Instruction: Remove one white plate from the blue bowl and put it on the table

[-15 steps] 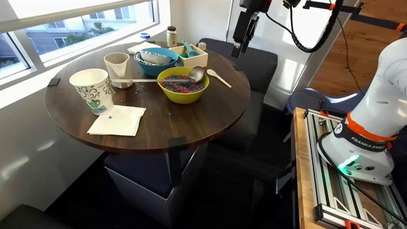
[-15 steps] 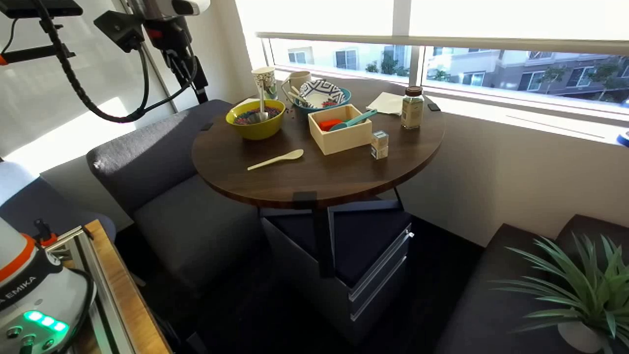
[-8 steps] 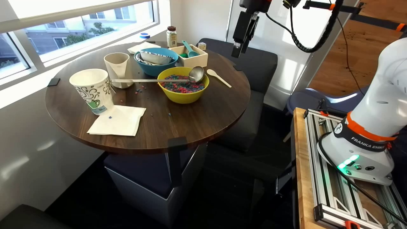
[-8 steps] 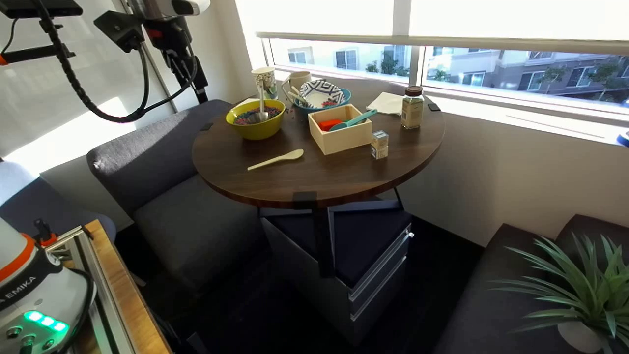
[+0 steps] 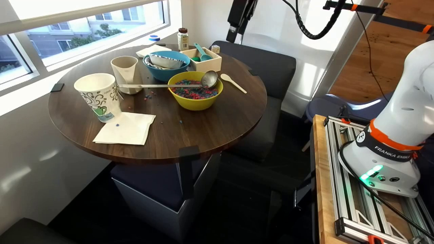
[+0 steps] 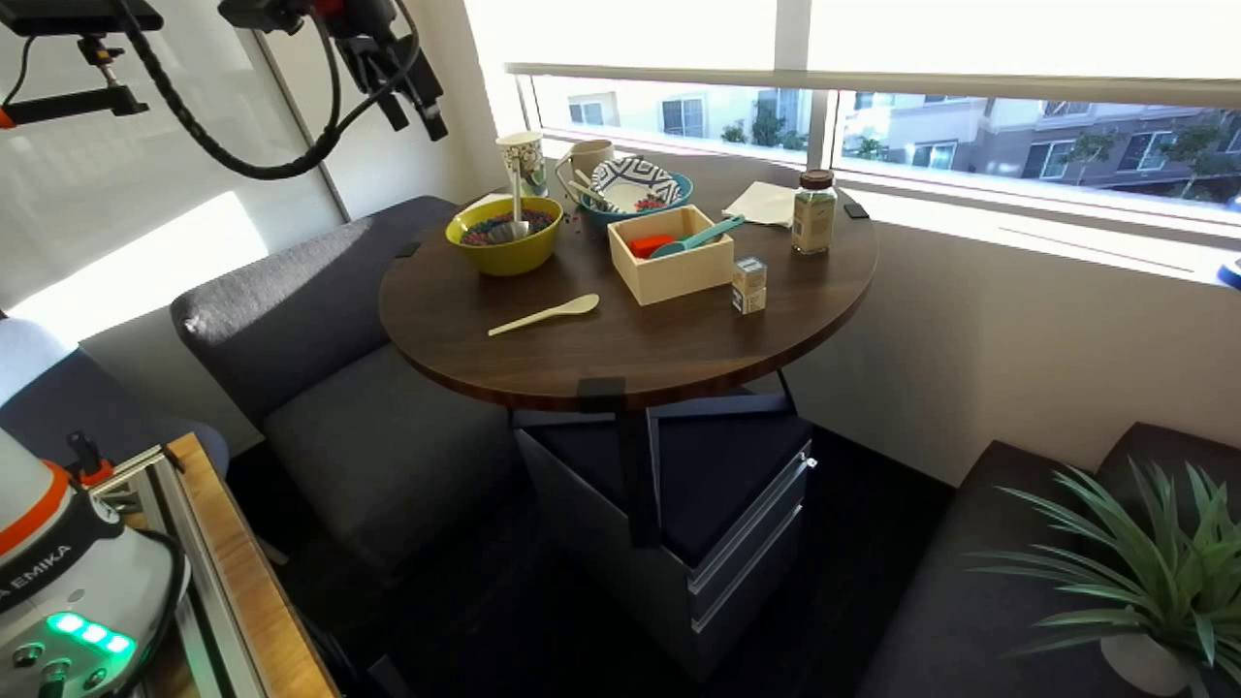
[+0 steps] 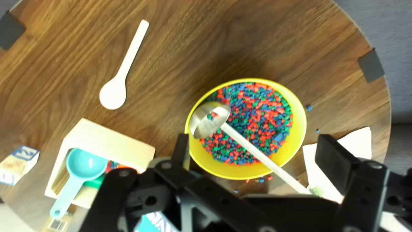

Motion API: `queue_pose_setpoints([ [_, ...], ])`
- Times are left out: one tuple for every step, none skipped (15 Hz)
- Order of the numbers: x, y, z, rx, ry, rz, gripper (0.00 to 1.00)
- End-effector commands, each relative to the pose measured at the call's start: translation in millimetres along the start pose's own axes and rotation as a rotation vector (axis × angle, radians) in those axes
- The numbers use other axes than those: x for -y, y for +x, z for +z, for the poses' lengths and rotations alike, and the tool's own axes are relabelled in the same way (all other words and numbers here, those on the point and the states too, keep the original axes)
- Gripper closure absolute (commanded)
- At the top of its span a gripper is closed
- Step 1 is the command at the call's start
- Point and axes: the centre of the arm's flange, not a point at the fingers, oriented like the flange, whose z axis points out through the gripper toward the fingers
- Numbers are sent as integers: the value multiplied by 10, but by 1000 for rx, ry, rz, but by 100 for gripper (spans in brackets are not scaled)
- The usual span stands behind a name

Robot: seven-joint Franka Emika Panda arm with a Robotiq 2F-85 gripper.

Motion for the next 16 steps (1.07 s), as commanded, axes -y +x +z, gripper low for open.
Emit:
queue_pose_setpoints([
  [117, 601, 46, -65, -106, -47, 0],
  [132, 722, 69, -77, -141, -71, 0],
  [151, 835, 108, -82, -159, -99, 0],
  [155, 942, 155, -86, -180, -117, 0],
  [169, 1044, 217, -89, -188, -137, 0],
  [178, 1131, 282, -93, -203, -152, 0],
  [196, 1219, 350, -92, -212, -163, 0],
  [201, 1300, 420, -93, -230, -173, 0],
  [208, 1377, 491, -86, -239, -176, 0],
  [210, 1448, 568, -94, -253, -182, 0],
  [214, 1507, 651, -83, -258, -184, 0],
  [217, 1560, 726, -85, -269, -190, 0],
  [227, 1600, 799, -77, -265, -193, 0],
  [249, 1640, 871, -83, -261, -196, 0],
  [263, 1682, 934, -91, -268, -197, 0],
  [282, 1719, 1002, -95, -271, -196, 0],
])
